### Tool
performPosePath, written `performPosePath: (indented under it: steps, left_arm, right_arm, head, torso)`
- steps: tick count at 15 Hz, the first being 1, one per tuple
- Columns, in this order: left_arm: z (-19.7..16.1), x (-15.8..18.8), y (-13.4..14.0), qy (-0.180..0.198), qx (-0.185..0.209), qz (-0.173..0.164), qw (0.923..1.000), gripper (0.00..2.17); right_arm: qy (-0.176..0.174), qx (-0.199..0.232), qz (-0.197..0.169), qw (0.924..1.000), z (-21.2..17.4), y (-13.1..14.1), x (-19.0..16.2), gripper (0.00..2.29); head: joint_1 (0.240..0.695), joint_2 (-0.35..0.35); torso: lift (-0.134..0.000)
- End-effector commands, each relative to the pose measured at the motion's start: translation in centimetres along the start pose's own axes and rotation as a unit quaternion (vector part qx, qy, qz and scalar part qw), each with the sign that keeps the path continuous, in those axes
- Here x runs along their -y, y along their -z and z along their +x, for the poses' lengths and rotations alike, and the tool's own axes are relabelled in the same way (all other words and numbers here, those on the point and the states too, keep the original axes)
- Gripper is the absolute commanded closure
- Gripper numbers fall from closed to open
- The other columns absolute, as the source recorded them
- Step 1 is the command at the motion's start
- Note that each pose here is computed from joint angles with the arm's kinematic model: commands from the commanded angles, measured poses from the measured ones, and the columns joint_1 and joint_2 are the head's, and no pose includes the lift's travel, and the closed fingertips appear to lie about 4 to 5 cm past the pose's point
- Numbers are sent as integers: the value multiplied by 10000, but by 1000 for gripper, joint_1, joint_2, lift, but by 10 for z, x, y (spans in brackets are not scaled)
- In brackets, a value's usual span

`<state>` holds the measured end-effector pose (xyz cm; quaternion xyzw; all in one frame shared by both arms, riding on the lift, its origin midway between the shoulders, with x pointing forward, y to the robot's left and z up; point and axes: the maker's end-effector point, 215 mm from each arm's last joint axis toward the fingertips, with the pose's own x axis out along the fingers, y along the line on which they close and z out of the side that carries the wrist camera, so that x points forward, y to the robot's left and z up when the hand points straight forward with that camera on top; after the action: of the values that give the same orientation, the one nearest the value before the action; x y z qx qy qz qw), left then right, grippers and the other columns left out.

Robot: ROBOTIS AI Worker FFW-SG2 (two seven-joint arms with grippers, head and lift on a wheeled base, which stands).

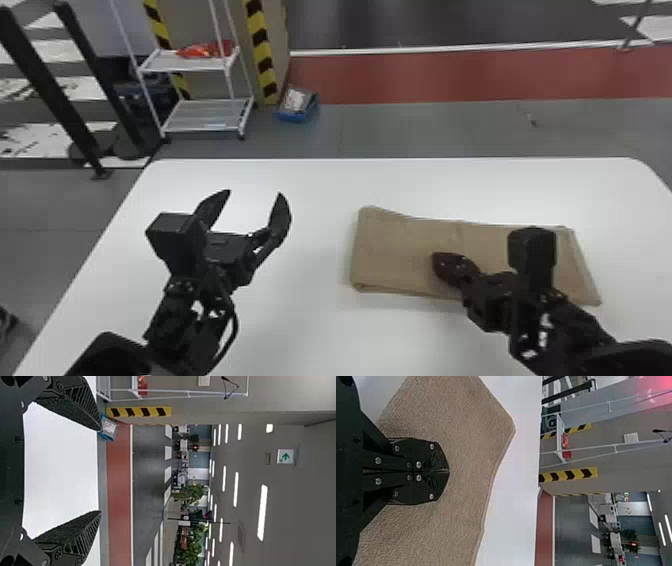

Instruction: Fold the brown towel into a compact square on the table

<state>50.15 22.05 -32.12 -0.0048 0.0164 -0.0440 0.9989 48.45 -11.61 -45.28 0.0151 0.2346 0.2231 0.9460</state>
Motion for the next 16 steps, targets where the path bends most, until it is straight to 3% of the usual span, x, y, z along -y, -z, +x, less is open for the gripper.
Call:
performPosePath:
  steps: [1,5,7,9,10,11,12,13,14,16]
  left_arm:
    - [-1,0,1,-1,-12,1,10000,151]
    - [-2,1,3,8,-30,-4,10000,147]
    - [-6,2,4,17,-46,-7,10000,147]
    - [-8,9,5,91,-56,3,9999,147]
    - [-9,16,6,179,-61,8,9998,144]
    - [-10,28,2,285,28,-12,9996,144]
    - [-10,40,0,387,112,-34,9992,151]
    - [-10,56,5,532,81,-24,9985,194]
    - [-10,77,6,859,61,8,9963,306]
    - [-7,116,18,1412,-21,-6,9900,684]
  right_arm:
    - [-46,6,-61,10000,8,-5,-8,2105]
    - [-192,15,-142,9997,17,-5,-20,2105]
    - [-130,452,-135,9988,-4,-29,-11,2105]
    - [154,721,-125,9972,-34,-49,19,2081]
    - [270,775,-95,9966,-47,-52,36,1835]
    - [399,861,57,9955,-63,-54,60,1369]
    - [577,908,123,9941,-78,-55,85,583]
    - [806,895,193,9925,-91,-50,110,56]
    - [1048,811,253,9909,-104,-43,138,-2]
    - [1211,804,481,9882,-131,-36,173,19]
  head:
    - [695,113]
    - [695,137]
    - [695,142]
    - [695,131]
    - [695,116]
    - [695,100]
    - [695,75]
    - [695,17]
    - [695,-16]
    - [695,-105]
  torso:
    - [-125]
    - [-125]
    - [-125]
    - [-125]
    - [-125]
    - [-125]
    - [-125]
    - [-125]
    - [-125]
    - [-125]
